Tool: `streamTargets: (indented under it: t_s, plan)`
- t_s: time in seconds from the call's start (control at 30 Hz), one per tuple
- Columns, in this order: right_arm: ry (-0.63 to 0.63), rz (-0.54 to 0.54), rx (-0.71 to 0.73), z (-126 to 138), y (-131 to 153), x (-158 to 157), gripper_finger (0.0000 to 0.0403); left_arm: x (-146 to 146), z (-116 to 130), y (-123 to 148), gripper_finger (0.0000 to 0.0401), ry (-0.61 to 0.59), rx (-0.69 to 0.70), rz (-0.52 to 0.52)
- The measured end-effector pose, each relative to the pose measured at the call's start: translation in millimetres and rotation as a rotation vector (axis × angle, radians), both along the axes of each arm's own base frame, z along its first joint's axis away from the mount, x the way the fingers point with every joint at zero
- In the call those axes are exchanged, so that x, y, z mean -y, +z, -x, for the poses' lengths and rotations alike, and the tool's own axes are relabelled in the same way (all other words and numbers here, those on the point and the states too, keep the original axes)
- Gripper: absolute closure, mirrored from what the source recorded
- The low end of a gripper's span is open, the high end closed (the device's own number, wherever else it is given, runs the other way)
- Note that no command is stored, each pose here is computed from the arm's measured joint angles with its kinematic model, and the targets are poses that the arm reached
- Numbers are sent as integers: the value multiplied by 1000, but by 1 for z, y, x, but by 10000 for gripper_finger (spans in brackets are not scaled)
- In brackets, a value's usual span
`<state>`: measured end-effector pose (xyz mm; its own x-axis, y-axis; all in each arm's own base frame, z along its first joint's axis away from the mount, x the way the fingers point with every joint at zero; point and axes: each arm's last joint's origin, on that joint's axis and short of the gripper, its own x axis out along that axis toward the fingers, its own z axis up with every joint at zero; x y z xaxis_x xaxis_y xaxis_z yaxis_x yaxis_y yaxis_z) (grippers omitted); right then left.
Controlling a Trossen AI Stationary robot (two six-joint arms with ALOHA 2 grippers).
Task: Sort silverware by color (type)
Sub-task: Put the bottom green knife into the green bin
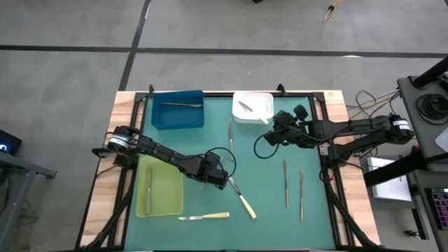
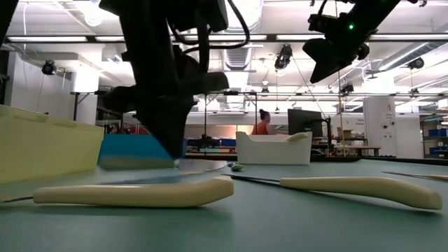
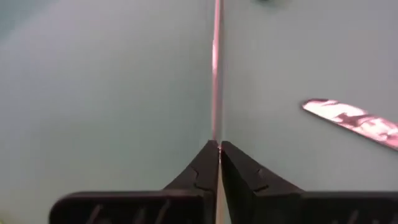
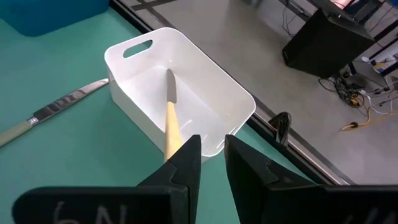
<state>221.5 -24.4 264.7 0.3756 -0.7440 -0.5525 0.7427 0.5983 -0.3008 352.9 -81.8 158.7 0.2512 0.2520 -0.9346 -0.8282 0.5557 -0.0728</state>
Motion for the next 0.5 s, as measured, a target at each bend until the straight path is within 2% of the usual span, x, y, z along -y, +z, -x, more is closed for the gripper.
streamTargets:
  t_s: [0.2,0.33,0.4,0.5]
  plan:
    - [0,0,-1,0,0,0,339,-2,3,15,398,-1,28,-29]
    - [0,0,-3,0,0,0,339,-2,3,14,399,-51,9,-45]
    - [0,0,-3,0,0,0,339,0,0,15,399,-125,26,-56]
    - [0,0,-2,0,0,0,339,7,-3,17,400,-336,21,-88]
